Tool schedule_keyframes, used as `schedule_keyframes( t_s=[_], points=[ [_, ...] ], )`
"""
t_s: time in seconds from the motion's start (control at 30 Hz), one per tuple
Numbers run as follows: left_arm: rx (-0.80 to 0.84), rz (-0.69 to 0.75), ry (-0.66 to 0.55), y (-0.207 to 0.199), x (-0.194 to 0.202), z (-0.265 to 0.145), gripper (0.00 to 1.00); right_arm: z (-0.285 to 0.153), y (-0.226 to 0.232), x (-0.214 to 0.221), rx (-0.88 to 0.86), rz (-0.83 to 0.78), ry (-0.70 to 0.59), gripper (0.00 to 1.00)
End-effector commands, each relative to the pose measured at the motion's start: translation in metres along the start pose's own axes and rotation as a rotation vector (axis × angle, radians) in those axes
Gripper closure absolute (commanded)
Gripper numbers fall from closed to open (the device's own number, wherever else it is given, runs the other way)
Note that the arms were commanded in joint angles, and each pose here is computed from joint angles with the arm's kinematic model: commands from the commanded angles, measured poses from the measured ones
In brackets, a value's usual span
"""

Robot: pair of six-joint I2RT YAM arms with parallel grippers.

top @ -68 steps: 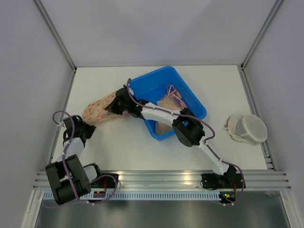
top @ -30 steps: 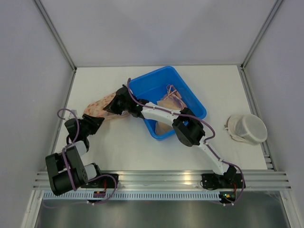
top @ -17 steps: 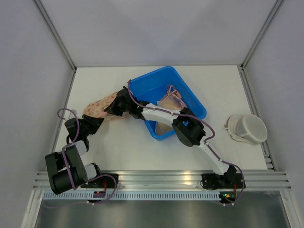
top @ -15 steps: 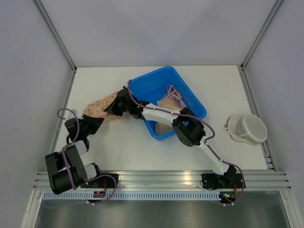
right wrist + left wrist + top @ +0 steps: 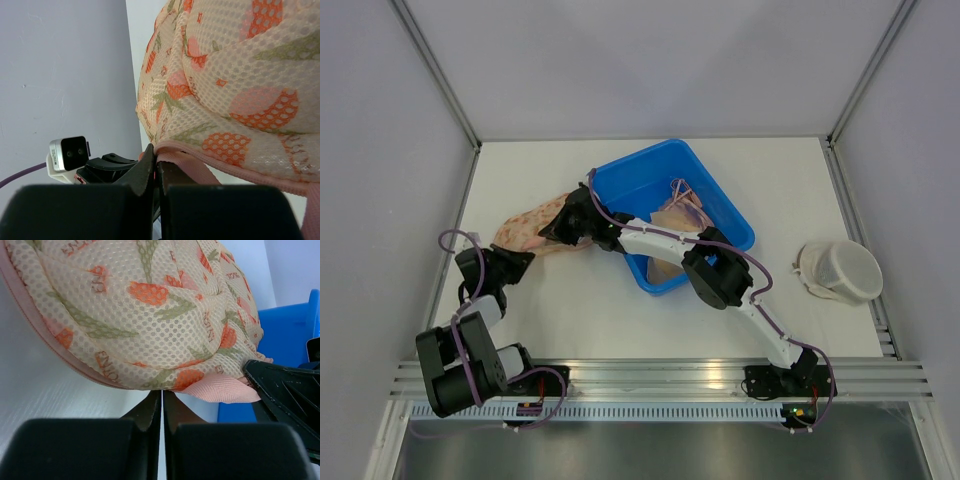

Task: Unzip the laundry bag and remove the bra
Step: Unzip the laundry bag at the center of the board.

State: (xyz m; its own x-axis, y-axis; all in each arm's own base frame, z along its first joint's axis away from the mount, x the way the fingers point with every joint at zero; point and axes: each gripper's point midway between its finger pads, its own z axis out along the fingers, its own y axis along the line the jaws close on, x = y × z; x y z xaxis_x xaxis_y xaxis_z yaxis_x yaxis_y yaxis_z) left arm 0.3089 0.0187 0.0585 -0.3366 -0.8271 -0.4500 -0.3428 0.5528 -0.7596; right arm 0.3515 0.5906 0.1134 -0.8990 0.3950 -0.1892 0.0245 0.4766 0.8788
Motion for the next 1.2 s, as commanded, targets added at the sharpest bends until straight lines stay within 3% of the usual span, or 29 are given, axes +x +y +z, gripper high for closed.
schedule_keyframes(
  t_s=[0.0,0.37,0.57,0.7,0.8,1.17],
  points=[
    [-0.007,0.014,-0.062,-0.009,-0.020,-0.002,0.98,-0.026,0.053,-0.009,-0.106,-0.008,-0.018,1.00],
    [-0.105,-0.004,-0.074,0.006,-0.018,-0.010,0.98,-0.024,0.051,-0.011,-0.099,-0.009,-0.021,1.00],
    [0.009,0.030,-0.074,-0.012,-0.015,-0.013,0.97,-0.029,0.058,-0.012,-0.113,-0.012,-0.023,1.00],
    [0.044,0.046,-0.077,-0.016,-0.012,-0.015,0.66,-0.029,0.059,-0.011,-0.115,-0.010,-0.020,1.00],
    [0.055,0.061,-0.078,-0.015,-0.009,-0.016,0.58,-0.029,0.059,-0.011,-0.116,-0.007,-0.022,1.00],
    [0.071,0.049,-0.058,-0.018,-0.008,-0.009,0.54,-0.031,0.062,-0.012,-0.123,-0.006,-0.022,1.00]
  ],
)
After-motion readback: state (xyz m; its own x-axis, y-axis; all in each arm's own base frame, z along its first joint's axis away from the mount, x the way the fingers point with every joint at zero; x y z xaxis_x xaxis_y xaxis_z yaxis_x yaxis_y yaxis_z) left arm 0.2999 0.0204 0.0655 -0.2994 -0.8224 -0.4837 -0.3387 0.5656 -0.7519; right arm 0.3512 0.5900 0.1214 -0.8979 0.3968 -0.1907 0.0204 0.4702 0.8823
